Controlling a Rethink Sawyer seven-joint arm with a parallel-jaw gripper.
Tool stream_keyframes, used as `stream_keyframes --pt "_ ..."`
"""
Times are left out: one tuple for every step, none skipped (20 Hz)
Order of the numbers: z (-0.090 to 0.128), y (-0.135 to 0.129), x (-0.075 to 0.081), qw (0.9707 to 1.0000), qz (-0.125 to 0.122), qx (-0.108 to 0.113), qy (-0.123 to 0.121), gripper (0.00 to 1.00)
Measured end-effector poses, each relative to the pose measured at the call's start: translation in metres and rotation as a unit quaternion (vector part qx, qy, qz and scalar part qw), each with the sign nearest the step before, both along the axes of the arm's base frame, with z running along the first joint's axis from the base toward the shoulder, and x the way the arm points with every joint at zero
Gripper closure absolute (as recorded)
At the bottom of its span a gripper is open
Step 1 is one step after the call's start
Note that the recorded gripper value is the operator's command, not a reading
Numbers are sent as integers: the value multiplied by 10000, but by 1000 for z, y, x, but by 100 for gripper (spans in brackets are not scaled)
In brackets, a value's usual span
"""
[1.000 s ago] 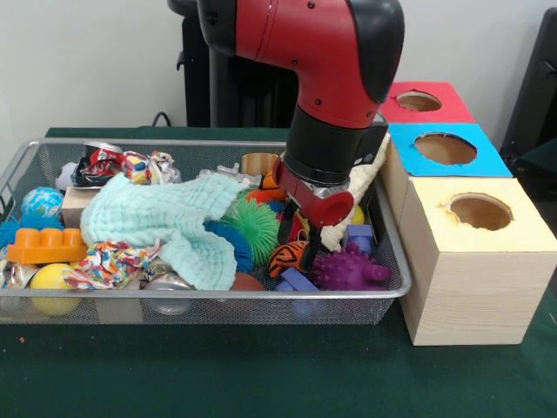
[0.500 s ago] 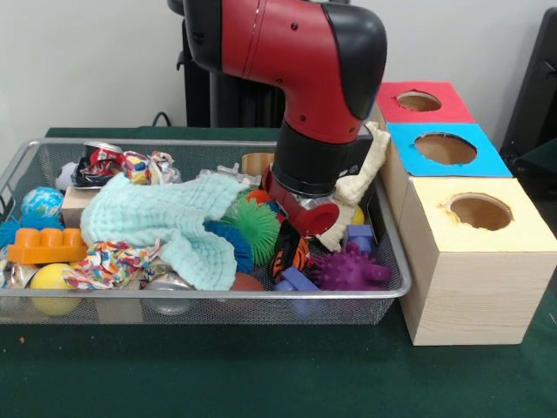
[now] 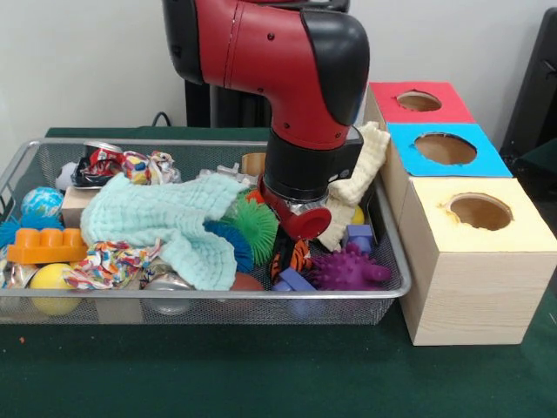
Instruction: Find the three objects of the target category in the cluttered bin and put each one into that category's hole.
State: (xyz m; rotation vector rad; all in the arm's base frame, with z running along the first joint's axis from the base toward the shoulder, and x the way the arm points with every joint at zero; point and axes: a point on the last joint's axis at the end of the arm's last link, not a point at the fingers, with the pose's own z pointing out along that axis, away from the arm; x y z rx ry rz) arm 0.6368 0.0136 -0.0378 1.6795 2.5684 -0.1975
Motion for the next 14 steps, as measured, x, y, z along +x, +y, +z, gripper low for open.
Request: stream_keyframes --pt "2 1 0 10000 1 1 26 100" --pt "3 1 0 10000 3 -1 39 100" --pt "8 5 -1 9999 30 -24 110 100" --pt "11 7 -2 9999 53 -45 149 100" --pt "14 9 -2 9998 76 -66 187 100" --pt "26 20 -4 9991 214 -173 326 100" --pt "30 24 -5 9987 267 -215 368 100" --pt "35 29 -6 9981 339 -275 427 100" --pt "39 32 -6 9978 377 -308 450 100" --pt "50 42 -7 9963 518 -432 534 100" --pt "62 51 -7 9946 651 -557 584 100" --pt "72 58 -5 9932 757 -655 595 100" --pt "77 61 -4 9926 801 -696 592 100" --pt "84 65 -3 9920 848 -738 581 100"
